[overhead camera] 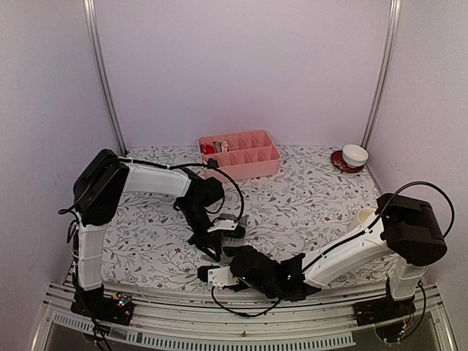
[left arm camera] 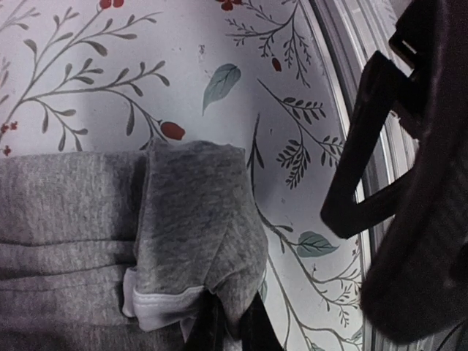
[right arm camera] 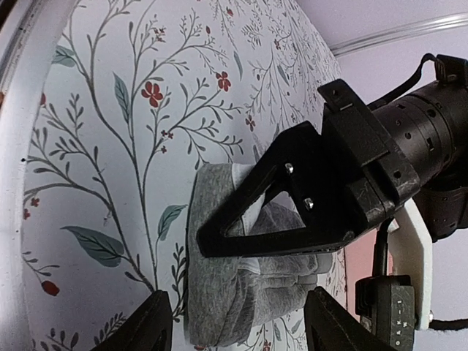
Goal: Roll the underwear
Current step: Roll the underwear at the center of the board.
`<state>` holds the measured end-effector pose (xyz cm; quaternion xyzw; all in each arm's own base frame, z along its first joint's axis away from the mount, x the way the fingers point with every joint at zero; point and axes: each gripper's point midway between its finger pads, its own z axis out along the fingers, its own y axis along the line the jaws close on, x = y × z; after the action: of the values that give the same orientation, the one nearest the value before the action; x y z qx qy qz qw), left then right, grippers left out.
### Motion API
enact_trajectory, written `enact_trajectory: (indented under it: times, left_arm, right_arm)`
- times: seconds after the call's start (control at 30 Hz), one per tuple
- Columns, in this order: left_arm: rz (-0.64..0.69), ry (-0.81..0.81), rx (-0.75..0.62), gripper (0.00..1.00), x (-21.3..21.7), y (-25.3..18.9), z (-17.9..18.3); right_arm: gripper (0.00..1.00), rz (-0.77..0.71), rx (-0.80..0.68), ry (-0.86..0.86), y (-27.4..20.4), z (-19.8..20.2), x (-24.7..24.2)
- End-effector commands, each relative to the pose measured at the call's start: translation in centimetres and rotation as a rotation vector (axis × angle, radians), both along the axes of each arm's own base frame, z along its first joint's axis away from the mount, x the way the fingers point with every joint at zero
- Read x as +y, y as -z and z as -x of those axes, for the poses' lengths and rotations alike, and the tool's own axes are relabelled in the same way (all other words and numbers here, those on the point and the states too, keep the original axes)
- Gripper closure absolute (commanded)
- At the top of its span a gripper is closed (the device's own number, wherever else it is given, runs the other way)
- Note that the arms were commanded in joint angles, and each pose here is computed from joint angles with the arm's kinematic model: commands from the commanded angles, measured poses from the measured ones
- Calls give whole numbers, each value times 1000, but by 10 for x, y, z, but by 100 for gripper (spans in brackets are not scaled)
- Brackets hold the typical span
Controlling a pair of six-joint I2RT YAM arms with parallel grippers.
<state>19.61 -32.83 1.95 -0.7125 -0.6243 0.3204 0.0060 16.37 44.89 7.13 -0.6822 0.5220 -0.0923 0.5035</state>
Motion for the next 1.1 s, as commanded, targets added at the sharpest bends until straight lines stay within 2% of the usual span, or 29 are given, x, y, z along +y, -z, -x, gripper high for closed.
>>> enact_trajectory:
  times: [0.0, 0.1, 0.3, 0.7, 0.73, 0.8, 0.9, 1.0, 1.07]
  left_arm:
    - [-43, -32, 81, 100, 4, 8, 6]
    - [-33, -36, 95, 100, 2, 6, 6]
    - [-18, -29, 94, 100, 0, 3, 6]
    - [-8, -18, 84, 100, 1, 1, 7]
    - [-5, -17, 79, 99, 1, 0, 7]
    - [7, -14, 61, 89, 0, -5, 6]
    - [47, -20, 12, 56, 0, -18, 0]
    - [99, -35, -49, 34, 1, -35, -8]
    - [148, -47, -108, 22, 4, -55, -14]
  right_arm:
    - [37, 11, 39, 72, 16, -26, 1]
    - [38, 32, 61, 76, 26, -28, 2]
    - [48, 90, 135, 79, 52, -28, 0]
    - [95, 115, 313, 113, 69, -28, 1]
    - [97, 118, 329, 120, 70, -28, -1]
    - [97, 115, 374, 117, 70, -25, -1]
    - [98, 105, 448, 120, 69, -21, -1]
    - [98, 100, 510, 128, 69, -20, -3]
    - [98, 103, 559, 142, 72, -21, -7]
